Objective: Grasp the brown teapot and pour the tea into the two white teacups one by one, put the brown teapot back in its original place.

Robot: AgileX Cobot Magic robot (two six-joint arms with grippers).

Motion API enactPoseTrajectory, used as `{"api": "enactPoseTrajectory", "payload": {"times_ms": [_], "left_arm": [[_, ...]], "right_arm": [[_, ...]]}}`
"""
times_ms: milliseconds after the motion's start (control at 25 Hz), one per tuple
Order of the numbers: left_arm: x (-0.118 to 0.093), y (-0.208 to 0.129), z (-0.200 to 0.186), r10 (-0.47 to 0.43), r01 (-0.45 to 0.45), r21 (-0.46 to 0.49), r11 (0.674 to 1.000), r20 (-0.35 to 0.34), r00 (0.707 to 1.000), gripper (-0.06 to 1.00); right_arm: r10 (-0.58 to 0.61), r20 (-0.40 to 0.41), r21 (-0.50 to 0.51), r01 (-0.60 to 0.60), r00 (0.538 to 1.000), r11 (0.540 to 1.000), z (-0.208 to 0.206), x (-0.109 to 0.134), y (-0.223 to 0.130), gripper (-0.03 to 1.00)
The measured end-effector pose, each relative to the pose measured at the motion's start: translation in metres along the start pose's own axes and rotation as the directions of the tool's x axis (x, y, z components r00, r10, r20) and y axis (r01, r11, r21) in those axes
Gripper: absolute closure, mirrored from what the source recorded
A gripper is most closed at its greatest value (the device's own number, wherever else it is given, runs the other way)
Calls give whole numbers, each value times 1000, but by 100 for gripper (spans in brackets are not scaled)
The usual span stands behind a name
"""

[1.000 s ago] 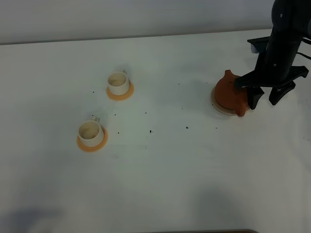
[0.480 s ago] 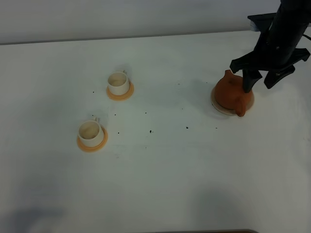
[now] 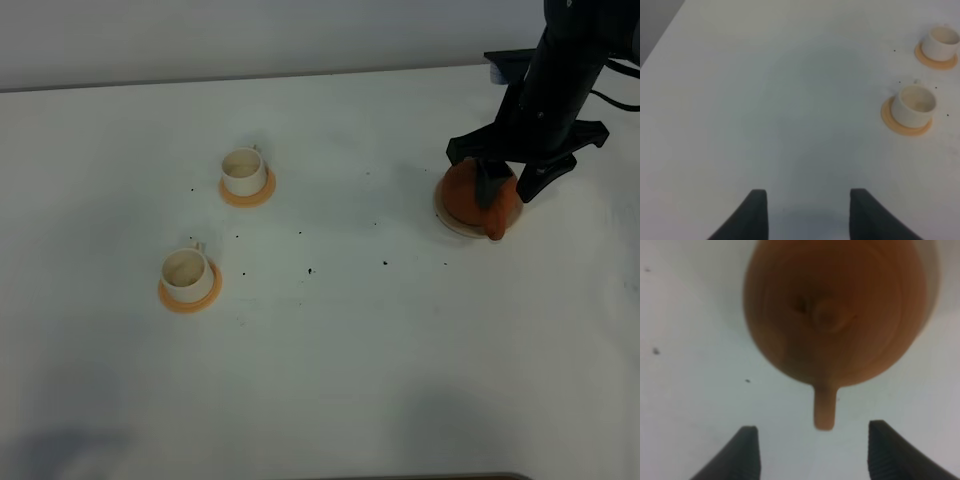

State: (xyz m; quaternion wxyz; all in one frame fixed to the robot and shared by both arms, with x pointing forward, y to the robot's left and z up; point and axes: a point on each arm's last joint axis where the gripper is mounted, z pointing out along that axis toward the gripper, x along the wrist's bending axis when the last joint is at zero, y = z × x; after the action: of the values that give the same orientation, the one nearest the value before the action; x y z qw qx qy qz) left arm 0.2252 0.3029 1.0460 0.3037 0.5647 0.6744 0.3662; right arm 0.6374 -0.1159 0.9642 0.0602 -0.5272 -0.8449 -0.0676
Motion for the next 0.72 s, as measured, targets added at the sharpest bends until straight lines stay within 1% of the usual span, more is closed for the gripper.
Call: {"api": "enactPoseTrajectory", "payload": {"times_ms": [120,440,720], "left_arm": [[0,0,0,0,0,0,1000,0,1000,56],[0,0,0,0,0,0,1000,0,1000,56],[0,0,0,0,0,0,1000,0,1000,56]], "right_arm": [[5,8,19,-5,1000,1000,8,-2,1,51],[-15,41,26,14,999,1000,9,0,0,51],[-26,43,41,24,999,999,15,2,1,51]]}}
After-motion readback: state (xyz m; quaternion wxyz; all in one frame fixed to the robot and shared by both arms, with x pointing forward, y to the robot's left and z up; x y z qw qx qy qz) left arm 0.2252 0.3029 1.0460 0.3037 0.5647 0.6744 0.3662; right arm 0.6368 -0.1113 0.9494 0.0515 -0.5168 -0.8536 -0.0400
